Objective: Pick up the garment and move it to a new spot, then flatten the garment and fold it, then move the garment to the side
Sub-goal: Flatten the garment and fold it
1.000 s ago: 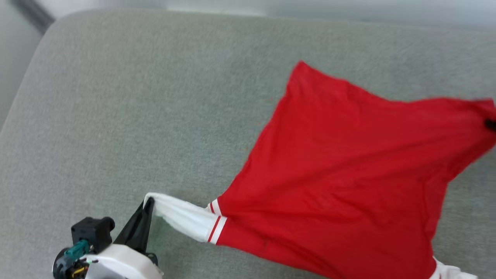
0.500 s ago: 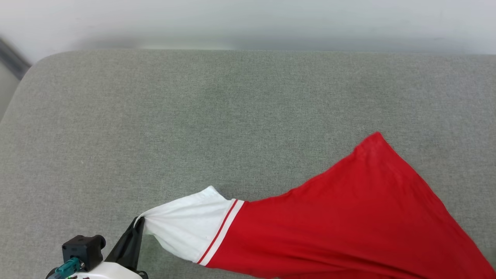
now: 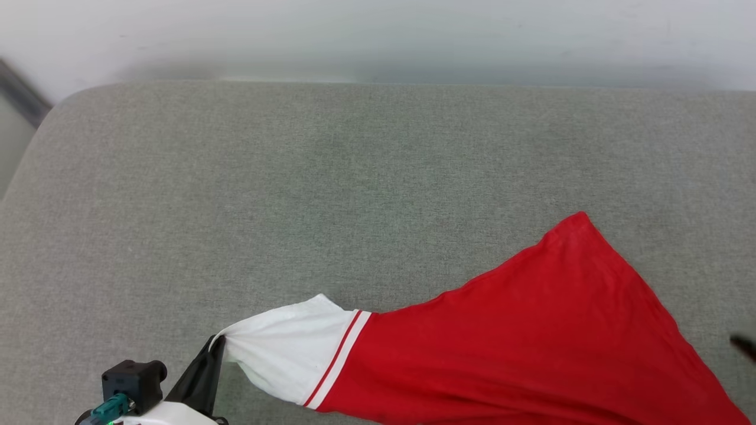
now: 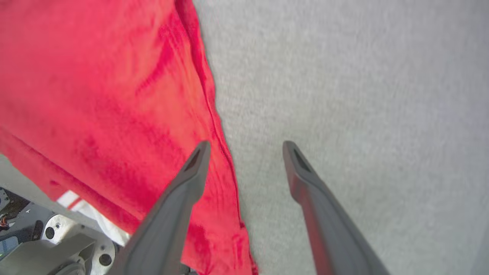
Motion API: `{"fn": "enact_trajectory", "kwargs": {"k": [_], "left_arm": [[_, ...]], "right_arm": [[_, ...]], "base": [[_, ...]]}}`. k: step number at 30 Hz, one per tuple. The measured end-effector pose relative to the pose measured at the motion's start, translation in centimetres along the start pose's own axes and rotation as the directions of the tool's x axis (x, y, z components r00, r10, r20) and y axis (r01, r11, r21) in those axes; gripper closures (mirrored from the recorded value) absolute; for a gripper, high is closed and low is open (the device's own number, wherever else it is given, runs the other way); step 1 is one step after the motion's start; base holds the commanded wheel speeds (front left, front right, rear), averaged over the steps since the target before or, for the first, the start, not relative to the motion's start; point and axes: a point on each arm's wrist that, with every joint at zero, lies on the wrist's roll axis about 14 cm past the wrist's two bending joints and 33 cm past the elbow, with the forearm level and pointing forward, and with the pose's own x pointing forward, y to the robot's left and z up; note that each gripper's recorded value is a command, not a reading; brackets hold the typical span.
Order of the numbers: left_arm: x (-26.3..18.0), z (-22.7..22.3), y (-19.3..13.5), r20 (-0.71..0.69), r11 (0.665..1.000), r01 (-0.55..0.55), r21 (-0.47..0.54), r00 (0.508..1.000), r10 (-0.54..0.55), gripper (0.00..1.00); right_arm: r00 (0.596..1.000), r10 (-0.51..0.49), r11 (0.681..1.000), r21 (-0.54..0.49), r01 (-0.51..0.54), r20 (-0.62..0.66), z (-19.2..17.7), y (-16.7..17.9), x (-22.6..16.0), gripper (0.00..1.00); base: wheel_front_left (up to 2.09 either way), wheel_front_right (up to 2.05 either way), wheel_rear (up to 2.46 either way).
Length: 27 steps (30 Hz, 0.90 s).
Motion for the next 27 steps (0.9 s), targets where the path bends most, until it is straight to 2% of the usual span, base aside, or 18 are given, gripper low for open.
{"fn": "enact_trajectory", "kwargs": {"k": [5, 10, 16, 22, 27], "left_arm": [[0.0, -0.1, -0.2, -0.005, 1.000, 0.003, 0.003, 1.000, -0.003, 1.00], [0.7, 0.2, -0.4, 0.002, 1.000, 0.009, 0.007, 1.000, -0.009, 1.00], [1.5, 0.1, -0.7, -0.001, 1.000, 0.010, 0.003, 1.000, -0.010, 1.00], [2.4, -0.3, -0.5, -0.011, 1.000, -0.001, -0.001, 1.000, 0.001, 1.00], [3.1, -0.8, 0.0, -0.025, 1.000, -0.022, 0.002, 0.999, 0.022, 1.00]], "right_arm": [[0.987, 0.029, 0.987, -0.159, -0.003, 0.158, 8.5, 1.4, -1.2, 0.00], [0.992, 0.068, 0.952, -0.306, -0.031, 0.111, 12.5, 4.1, 0.1, 0.00], [0.997, 0.035, 0.913, -0.404, -0.061, -0.071, 13.4, 5.8, 4.5, 0.00], [0.987, 0.015, 0.911, -0.406, -0.079, -0.160, 14.2, 6.7, 9.6, 0.00], [0.971, 0.043, 0.917, -0.376, -0.132, -0.235, 12.6, 7.9, 14.0, 0.00]], "base": [[0.00, 0.00, 0.00], [0.00, 0.00, 0.00], [0.00, 0.00, 0.00], [0.00, 0.00, 0.00], [0.00, 0.00, 0.00]]}}
